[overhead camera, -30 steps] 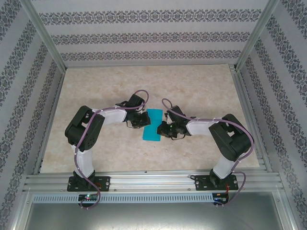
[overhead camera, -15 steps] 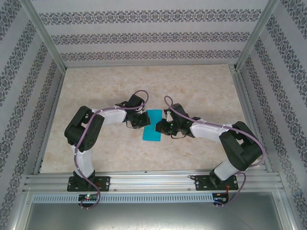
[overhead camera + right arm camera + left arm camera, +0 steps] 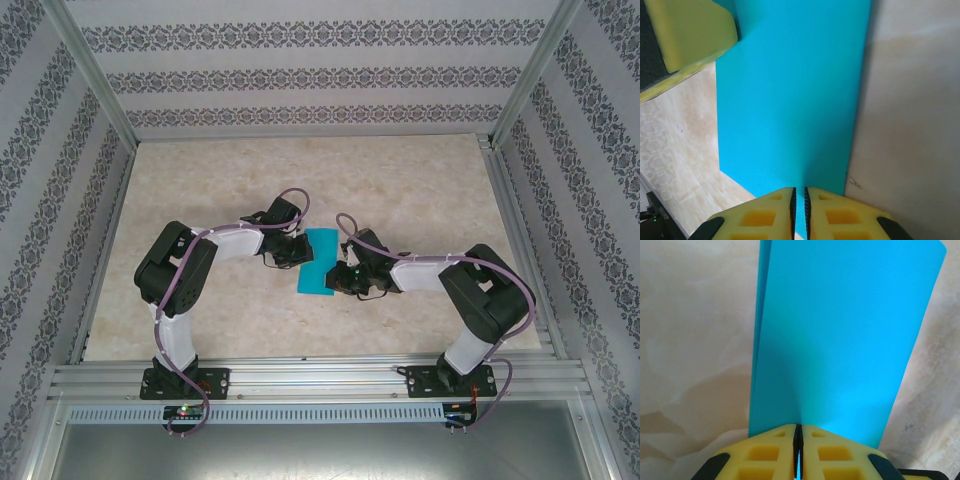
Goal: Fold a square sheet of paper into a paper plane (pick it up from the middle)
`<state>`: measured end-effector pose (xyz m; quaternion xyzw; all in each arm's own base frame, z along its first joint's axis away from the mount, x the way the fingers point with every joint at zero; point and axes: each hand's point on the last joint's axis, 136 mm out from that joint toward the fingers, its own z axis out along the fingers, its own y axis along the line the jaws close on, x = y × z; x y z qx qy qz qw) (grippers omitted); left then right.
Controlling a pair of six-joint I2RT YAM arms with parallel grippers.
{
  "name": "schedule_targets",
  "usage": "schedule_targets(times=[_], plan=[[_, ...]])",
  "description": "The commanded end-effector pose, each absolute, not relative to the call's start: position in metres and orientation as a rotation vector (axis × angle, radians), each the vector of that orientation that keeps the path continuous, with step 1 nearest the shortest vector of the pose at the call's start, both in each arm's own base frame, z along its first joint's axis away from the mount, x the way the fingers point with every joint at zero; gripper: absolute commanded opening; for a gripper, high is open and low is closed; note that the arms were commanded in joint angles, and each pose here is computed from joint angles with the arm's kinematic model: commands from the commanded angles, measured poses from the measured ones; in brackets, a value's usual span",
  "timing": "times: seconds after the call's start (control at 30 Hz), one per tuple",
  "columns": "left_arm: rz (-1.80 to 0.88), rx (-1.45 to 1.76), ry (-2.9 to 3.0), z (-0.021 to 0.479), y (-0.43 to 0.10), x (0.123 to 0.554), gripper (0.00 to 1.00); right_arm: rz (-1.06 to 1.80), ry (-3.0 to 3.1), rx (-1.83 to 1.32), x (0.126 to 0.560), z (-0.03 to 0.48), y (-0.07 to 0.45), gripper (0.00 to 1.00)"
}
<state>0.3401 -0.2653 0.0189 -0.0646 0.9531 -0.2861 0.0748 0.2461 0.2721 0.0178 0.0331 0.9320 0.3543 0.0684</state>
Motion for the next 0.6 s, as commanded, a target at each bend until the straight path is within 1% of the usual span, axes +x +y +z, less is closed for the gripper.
schedule_targets(times=[0.0,0.1,0.2,0.37,0.57], plan=[[-0.77,-0.197,2.938,0.004,-0.254,0.32,0.13,1.041,2.788,0.07,0.245,0.034,0.271,0.16],[-0.771,-0.197,2.939,0.005,-0.254,0.321,0.13,1.057,2.743,0.046,0.251,0.052,0.274,0.16],[-0.771,-0.196,2.936,0.005,-0.255,0.321,0.13,1.102,2.73,0.046,0.253,0.055,0.281,0.16],[-0.773,-0.194,2.939,0.005,-0.255,0.32,0.13,1.124,2.758,0.045,0.244,0.039,0.287,0.16],[-0.768,-0.192,2.94,0.005,-0.254,0.32,0.13,1.075,2.833,0.028,0.226,0.013,0.282,0.15]])
